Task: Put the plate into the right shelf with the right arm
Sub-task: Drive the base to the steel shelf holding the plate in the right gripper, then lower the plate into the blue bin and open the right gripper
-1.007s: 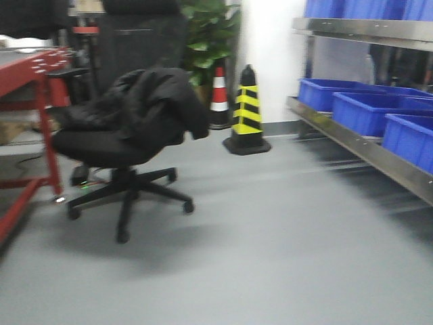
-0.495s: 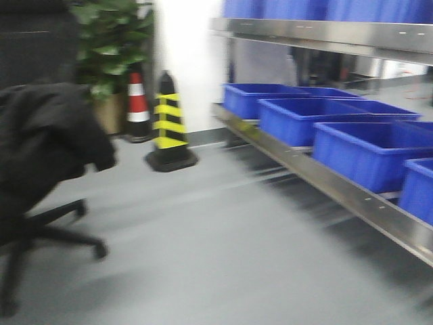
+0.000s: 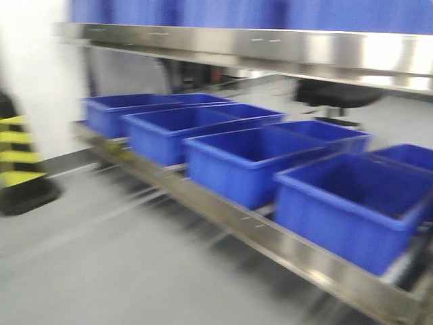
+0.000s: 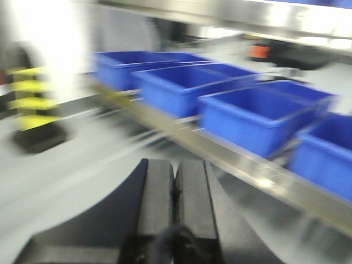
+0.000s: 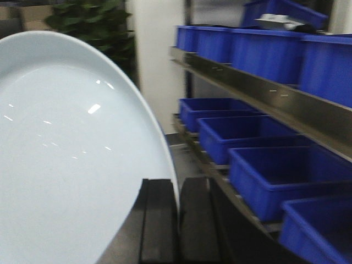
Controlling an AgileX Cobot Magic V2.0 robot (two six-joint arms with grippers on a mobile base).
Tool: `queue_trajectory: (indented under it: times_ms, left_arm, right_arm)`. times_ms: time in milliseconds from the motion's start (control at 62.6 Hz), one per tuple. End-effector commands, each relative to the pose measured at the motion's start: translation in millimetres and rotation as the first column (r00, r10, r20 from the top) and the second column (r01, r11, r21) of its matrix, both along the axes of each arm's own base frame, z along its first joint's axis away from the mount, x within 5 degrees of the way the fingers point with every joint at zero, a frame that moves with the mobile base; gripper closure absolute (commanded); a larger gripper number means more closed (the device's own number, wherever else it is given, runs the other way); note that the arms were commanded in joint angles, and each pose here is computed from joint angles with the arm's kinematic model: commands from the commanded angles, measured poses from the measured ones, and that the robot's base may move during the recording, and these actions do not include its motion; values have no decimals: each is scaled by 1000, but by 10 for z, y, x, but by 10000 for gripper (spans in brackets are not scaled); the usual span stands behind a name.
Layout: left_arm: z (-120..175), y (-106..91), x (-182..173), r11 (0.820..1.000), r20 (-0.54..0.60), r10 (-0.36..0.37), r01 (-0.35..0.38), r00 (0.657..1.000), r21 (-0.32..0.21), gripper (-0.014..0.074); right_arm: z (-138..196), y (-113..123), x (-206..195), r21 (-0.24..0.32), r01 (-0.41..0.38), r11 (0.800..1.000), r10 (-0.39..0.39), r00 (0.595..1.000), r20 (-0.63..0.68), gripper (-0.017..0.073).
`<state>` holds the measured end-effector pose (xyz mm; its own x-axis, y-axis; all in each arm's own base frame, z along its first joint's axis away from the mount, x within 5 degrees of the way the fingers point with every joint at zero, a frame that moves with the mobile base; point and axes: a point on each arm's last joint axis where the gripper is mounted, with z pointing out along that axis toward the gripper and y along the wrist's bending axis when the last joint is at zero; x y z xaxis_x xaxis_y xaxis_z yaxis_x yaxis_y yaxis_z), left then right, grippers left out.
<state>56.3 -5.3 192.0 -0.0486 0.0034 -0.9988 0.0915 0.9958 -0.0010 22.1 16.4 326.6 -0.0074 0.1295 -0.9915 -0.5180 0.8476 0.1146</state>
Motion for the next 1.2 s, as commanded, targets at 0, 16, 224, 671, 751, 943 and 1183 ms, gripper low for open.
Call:
queue_trajectory:
  times_ms: [0,16,224,671,751,943,1183]
  left_arm:
    - [53,-1,0,1000,81,-3,4,997,-17,641]
    - [53,-1,0,1000,81,-3,4,997,-17,641]
    - [53,-1,0,1000,81,-3,4,997,-17,641]
    - [53,-1,0,1000,81,-3,4,997,-17,641]
    - [53,-1,0,1000,81,-3,4,997,-17,641]
    - [53,-1,0,1000,81,-3,4,997,-17,641]
    - [53,-1,0,1000,81,-3,4,997,-17,641]
  right_arm:
    - [168,-14,-8,62,8,998,-13,996,93,489]
    - [168,-14,-8,62,8,998,-13,996,93,489]
    - [168,-14,-8,62,8,998,-13,996,93,489]
    - [168,-14,-8,62,8,998,-13,996,93,489]
    - [168,-14,-8,62,8,998,-13,996,93,489]
    - [168,-14,-8,62,8,998,-13,996,93,489]
    - [168,-14,-8,62,8,998,-13,996,93,489]
